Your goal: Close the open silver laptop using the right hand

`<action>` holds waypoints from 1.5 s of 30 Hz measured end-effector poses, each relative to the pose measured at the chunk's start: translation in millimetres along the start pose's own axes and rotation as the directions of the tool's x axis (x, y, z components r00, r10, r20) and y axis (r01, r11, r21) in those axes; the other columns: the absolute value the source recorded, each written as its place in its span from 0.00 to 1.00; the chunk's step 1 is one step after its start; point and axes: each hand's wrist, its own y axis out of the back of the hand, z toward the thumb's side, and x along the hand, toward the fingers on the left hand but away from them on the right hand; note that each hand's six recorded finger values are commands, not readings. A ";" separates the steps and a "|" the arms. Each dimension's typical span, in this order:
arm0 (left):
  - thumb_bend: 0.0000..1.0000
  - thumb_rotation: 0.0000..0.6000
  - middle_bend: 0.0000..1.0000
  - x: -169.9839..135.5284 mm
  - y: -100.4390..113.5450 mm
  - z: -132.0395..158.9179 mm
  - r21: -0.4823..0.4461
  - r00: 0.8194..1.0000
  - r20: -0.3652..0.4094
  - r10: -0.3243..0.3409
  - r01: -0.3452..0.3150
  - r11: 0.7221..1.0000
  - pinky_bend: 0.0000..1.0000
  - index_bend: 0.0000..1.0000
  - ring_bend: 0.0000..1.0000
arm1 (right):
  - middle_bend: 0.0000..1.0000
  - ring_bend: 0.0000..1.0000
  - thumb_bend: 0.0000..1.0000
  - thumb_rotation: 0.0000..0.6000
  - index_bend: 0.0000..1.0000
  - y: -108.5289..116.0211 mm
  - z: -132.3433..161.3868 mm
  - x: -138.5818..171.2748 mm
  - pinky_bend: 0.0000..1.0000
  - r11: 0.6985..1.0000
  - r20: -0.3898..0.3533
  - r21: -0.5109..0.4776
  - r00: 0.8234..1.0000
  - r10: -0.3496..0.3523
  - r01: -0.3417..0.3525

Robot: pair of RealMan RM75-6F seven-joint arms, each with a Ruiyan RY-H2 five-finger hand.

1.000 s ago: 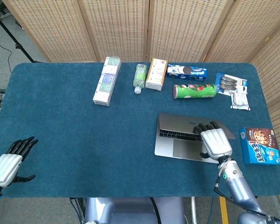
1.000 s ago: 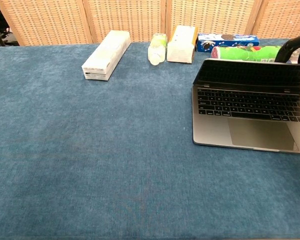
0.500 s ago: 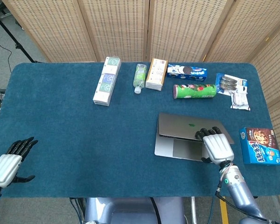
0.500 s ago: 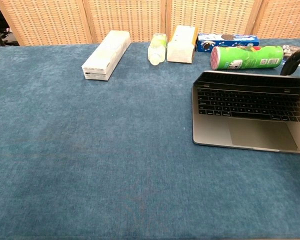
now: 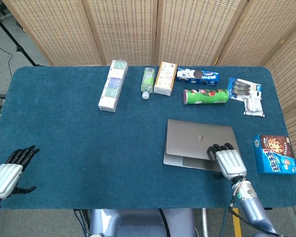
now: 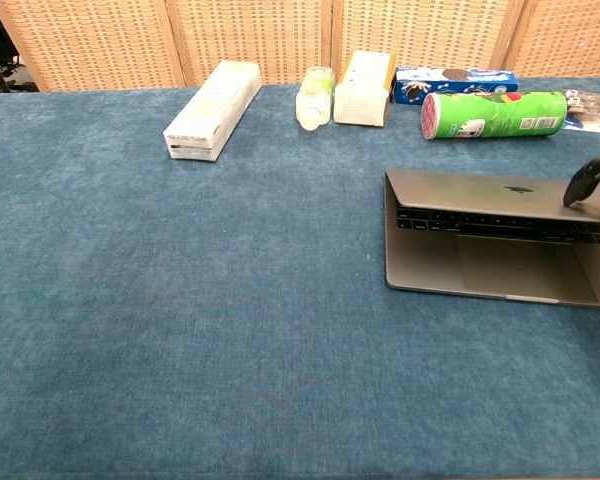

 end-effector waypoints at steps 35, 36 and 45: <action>0.03 1.00 0.00 -0.3 0.0 1.8 0.007 1.000 -0.001 0.005 -0.005 1.000 0.05 0.05 0.04 | 0.15 0.22 0.02 1.00 0.18 -24.6 -8.1 -3.3 0.15 0.999 0.006 -0.031 0.999 0.033 -0.033; 0.03 1.00 0.00 -0.2 0.2 1.8 0.007 1.000 -0.001 0.007 -0.007 1.000 0.05 0.05 0.04 | 0.14 0.21 0.02 1.00 0.17 -19.2 -7.0 -2.5 0.15 0.999 0.004 -0.028 1.000 0.020 -0.020; 0.04 1.00 0.00 1.5 6.0 2.3 -0.013 0.998 0.000 0.066 -0.066 0.998 0.05 0.05 0.02 | 0.11 0.18 0.02 1.00 0.16 32.8 8.6 21.4 0.14 0.984 -0.066 -0.013 0.982 -0.179 0.178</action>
